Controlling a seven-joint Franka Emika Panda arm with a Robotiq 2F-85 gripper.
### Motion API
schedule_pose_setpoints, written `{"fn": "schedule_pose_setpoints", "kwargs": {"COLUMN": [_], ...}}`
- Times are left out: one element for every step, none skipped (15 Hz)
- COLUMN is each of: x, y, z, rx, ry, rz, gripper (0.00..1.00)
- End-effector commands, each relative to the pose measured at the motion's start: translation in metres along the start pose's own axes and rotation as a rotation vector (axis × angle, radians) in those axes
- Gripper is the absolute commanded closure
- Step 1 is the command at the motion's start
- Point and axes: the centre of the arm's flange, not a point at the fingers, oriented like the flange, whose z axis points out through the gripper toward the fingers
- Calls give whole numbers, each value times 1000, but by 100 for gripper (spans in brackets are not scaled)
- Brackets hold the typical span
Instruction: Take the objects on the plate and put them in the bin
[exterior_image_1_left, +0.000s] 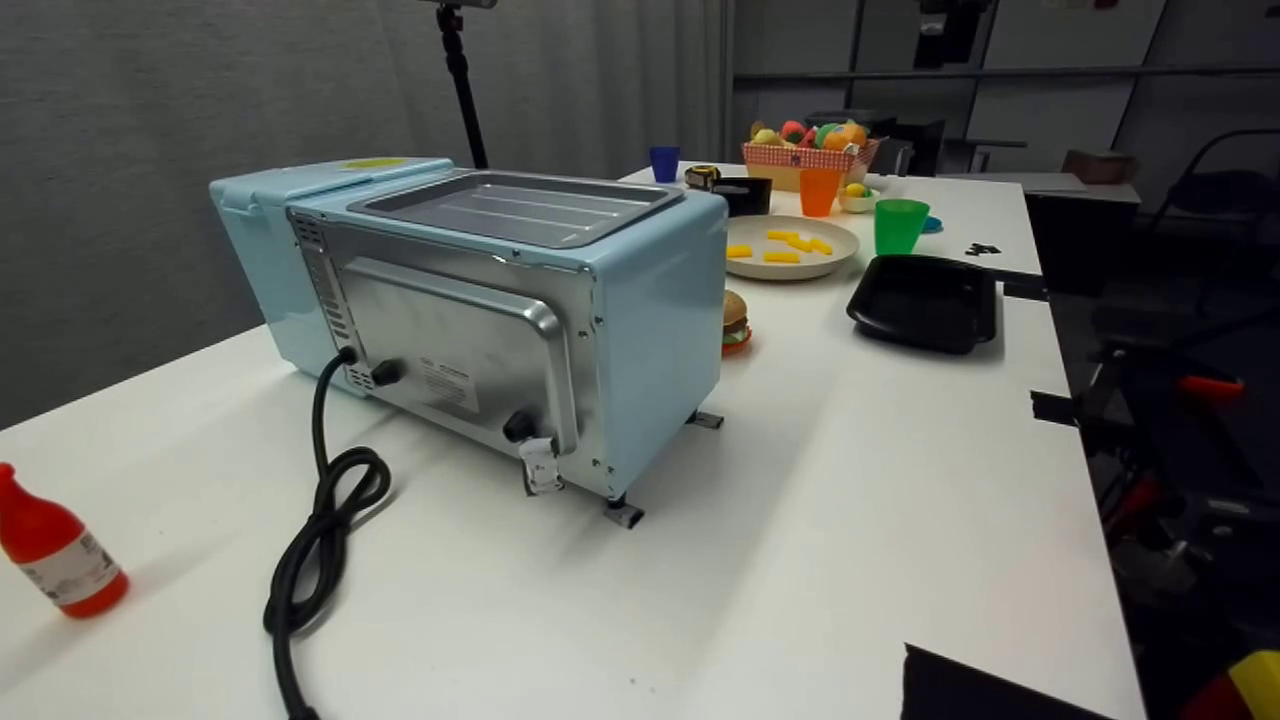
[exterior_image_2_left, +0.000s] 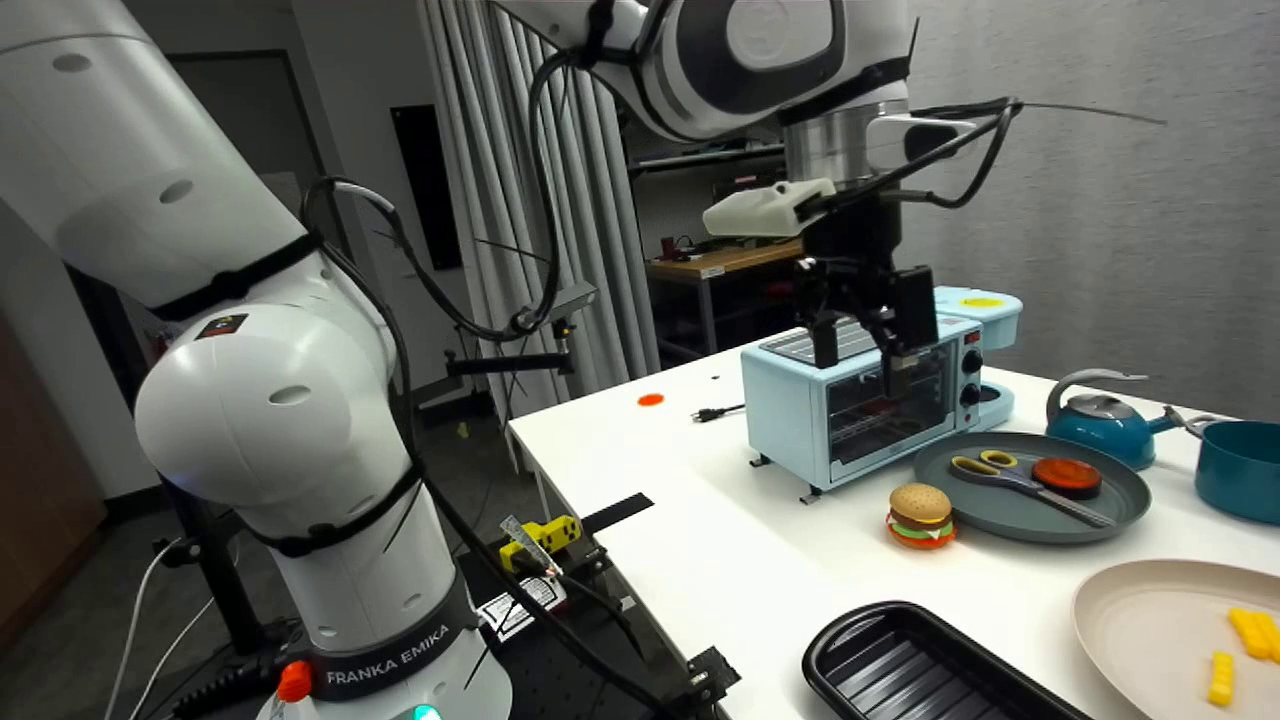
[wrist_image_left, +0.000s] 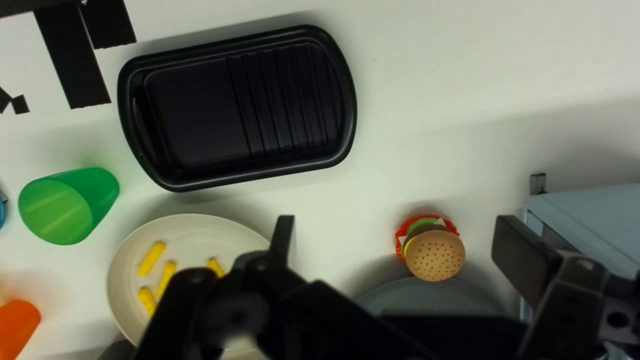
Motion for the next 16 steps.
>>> {"fn": "schedule_pose_setpoints", "kwargs": {"x": [50, 61, 71, 82, 92, 101, 67, 76, 83, 87, 89, 90, 90, 90, 90, 90], "y": [36, 45, 53, 60, 66, 71, 60, 64, 66, 67, 67, 67, 67, 67, 67, 67], "z": [8, 10, 12, 16, 19, 21, 16, 20, 23, 26, 27, 27, 27, 27, 27, 26], "rx": [-44, -52, -60, -71, -85, -98, -64, -72, -77, -80, -81, -81, -82, -82, -82, -82], "ry": [23, 32, 43, 49, 53, 55, 47, 45, 41, 38, 37, 38, 38, 38, 38, 38], "rz": [96, 121, 143, 160, 172, 181, 150, 159, 163, 165, 167, 167, 167, 168, 168, 168], "gripper": [0, 0, 0, 0, 0, 0, 0, 0, 0, 0, 0, 0, 0, 0, 0, 0]}}
